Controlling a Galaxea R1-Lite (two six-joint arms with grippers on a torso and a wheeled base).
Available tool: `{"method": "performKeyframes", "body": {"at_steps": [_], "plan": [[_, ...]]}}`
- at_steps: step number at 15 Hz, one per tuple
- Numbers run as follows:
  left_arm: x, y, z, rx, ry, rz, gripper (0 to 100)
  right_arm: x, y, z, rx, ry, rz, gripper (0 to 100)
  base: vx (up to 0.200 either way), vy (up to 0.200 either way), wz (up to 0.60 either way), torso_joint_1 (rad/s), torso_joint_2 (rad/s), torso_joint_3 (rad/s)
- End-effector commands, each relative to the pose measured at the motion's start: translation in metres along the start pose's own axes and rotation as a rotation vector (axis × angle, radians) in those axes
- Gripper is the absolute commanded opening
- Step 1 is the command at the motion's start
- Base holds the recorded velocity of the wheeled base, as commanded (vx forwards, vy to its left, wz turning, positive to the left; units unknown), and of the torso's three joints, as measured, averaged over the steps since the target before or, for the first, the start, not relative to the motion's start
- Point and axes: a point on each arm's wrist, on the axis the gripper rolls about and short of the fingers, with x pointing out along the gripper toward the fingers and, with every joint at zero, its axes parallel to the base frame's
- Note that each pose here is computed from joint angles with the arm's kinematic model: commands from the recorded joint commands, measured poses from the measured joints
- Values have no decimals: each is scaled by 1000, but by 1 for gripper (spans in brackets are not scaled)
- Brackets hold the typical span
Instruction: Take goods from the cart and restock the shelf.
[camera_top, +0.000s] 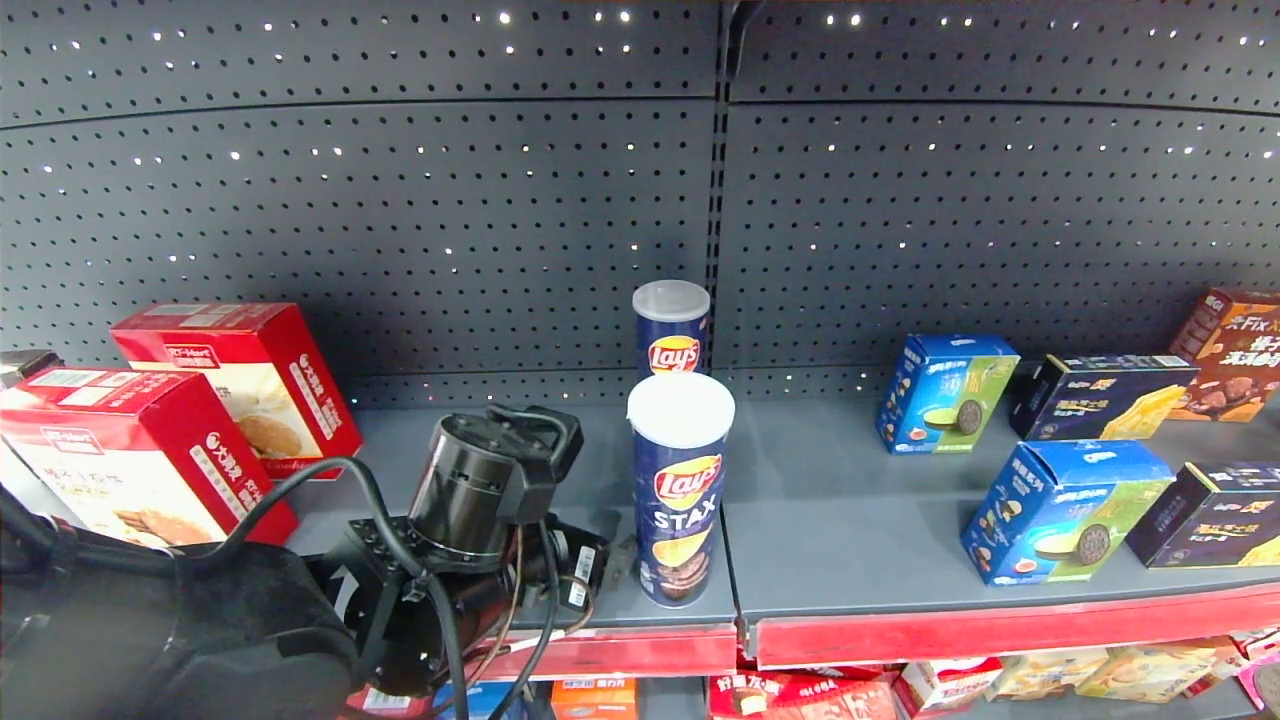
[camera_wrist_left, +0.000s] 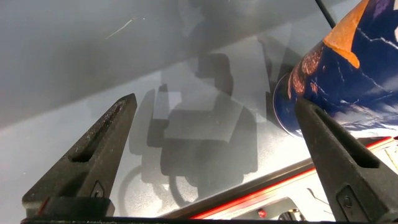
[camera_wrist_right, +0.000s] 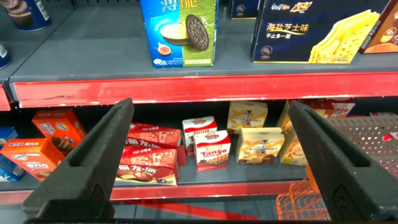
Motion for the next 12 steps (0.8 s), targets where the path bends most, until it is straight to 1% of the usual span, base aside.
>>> {"method": "performKeyframes", "body": {"at_steps": [1,2,3,4,5,6,7,8,9,10,11,12], "plan": [[0,0,-1,-1,2,3,100,0,0,0,0,1,0,100,0,0,0,0,0,0],[0,2,0,-8,1,14,100,0,0,0,0,1,0,100,0,0,0,0,0,0],[0,4,1,-30,-4,20,100,0,0,0,0,1,0,100,0,0,0,0,0,0],[-1,5,1,-42,-4,24,100,0,0,0,0,1,0,100,0,0,0,0,0,0],[-10,18,7,-83,-33,48,100,0,0,0,0,1,0,100,0,0,0,0,0,0],[-22,24,13,-101,-70,52,100,0,0,0,0,1,0,100,0,0,0,0,0,0],[-28,26,16,-107,-90,48,100,0,0,0,0,1,0,100,0,0,0,0,0,0],[-62,35,27,-127,-182,50,100,0,0,0,0,3,0,100,0,0,0,0,0,0],[-88,44,26,-119,-232,64,100,0,0,0,0,1,0,100,0,0,0,0,0,0],[-110,55,20,-111,-268,79,100,0,0,0,0,1,0,100,0,0,0,0,0,0],[-136,75,6,-98,-307,135,100,0,0,0,0,1,0,100,0,0,0,0,0,0],[-163,91,-14,-62,-351,199,100,0,0,0,0,1,0,100,0,0,0,0,0,0]]}}
